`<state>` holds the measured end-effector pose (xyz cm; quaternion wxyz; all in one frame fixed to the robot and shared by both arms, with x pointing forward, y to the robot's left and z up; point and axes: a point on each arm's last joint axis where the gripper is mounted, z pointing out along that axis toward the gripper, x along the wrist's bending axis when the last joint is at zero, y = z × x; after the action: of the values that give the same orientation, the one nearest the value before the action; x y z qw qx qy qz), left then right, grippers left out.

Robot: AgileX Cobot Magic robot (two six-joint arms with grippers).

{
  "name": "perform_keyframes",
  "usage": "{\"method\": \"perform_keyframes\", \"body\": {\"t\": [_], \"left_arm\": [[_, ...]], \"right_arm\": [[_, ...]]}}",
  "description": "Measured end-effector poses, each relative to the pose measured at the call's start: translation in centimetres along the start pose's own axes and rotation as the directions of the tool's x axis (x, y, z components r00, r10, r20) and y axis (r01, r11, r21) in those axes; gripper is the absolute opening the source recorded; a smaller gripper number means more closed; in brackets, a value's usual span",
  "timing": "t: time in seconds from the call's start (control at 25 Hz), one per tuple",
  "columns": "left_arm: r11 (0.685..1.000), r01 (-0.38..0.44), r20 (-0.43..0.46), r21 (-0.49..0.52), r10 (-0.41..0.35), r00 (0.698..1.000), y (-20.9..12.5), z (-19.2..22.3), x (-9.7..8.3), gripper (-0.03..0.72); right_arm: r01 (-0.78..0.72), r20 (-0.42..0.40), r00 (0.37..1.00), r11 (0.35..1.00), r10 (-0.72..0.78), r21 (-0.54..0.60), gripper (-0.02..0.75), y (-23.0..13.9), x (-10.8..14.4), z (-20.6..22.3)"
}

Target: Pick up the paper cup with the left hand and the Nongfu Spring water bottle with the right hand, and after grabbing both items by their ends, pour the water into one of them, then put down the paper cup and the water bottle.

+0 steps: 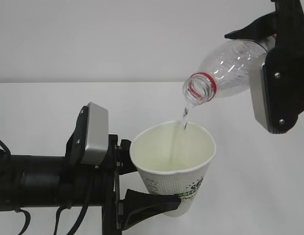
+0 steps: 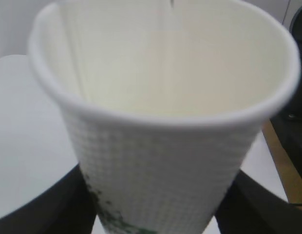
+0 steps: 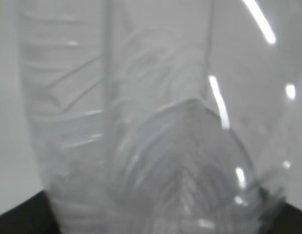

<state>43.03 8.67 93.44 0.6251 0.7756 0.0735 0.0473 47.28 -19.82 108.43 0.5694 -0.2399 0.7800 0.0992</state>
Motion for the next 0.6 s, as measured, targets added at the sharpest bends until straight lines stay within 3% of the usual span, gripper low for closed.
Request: {"method": "perform_keyframes", "body": {"t": [0.6], "left_arm": [[1.000,0.000,0.000,0.000,0.000,1.000,0.00,0.00,0.00,0.491]], "right_arm": [[0.000,0.000,1.000,1.000,0.000,0.002,0.479,-0.02,0.00,0.00]]}}
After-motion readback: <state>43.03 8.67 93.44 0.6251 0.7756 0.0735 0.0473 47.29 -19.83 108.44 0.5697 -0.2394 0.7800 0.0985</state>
